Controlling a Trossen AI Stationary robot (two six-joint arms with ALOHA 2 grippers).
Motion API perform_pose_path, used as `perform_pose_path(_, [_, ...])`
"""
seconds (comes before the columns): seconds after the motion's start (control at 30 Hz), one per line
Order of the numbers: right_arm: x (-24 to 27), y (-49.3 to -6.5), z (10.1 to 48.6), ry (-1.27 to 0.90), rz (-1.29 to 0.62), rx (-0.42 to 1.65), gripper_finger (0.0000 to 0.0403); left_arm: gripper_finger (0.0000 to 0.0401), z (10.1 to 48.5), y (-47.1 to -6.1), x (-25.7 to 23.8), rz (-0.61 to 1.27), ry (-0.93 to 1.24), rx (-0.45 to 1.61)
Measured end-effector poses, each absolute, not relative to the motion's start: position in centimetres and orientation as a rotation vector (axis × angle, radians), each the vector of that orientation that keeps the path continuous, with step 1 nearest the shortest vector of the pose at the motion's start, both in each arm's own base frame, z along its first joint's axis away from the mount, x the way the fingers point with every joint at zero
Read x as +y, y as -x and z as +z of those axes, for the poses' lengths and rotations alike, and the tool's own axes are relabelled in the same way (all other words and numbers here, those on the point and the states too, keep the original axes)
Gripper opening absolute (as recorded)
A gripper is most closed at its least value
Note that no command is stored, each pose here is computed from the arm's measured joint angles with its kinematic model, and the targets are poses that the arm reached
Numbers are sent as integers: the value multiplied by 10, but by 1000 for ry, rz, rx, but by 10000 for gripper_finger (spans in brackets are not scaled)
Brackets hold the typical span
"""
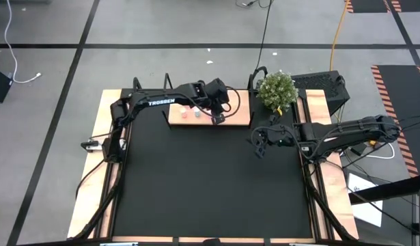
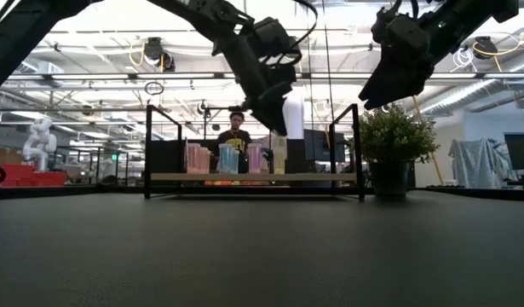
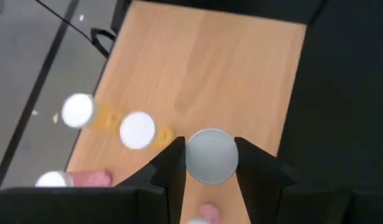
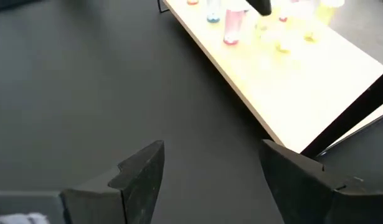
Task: Pick and place medicine bottles onto shelf by color
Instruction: Put the yellow pill bottle on the shelf aligned with the other yellow pill bottles
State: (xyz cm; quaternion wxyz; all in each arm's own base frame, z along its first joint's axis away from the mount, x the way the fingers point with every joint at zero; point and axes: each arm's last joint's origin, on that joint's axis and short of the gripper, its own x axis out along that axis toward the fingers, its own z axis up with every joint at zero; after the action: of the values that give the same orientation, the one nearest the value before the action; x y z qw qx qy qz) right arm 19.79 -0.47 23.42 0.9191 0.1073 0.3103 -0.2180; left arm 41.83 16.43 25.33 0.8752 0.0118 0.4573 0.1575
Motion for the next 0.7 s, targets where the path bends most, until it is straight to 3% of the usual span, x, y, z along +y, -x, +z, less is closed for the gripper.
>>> perform_pose_path(0.7, [-11, -198, 233, -229, -428, 655, 256, 124, 224, -429, 165, 311, -13, 1011])
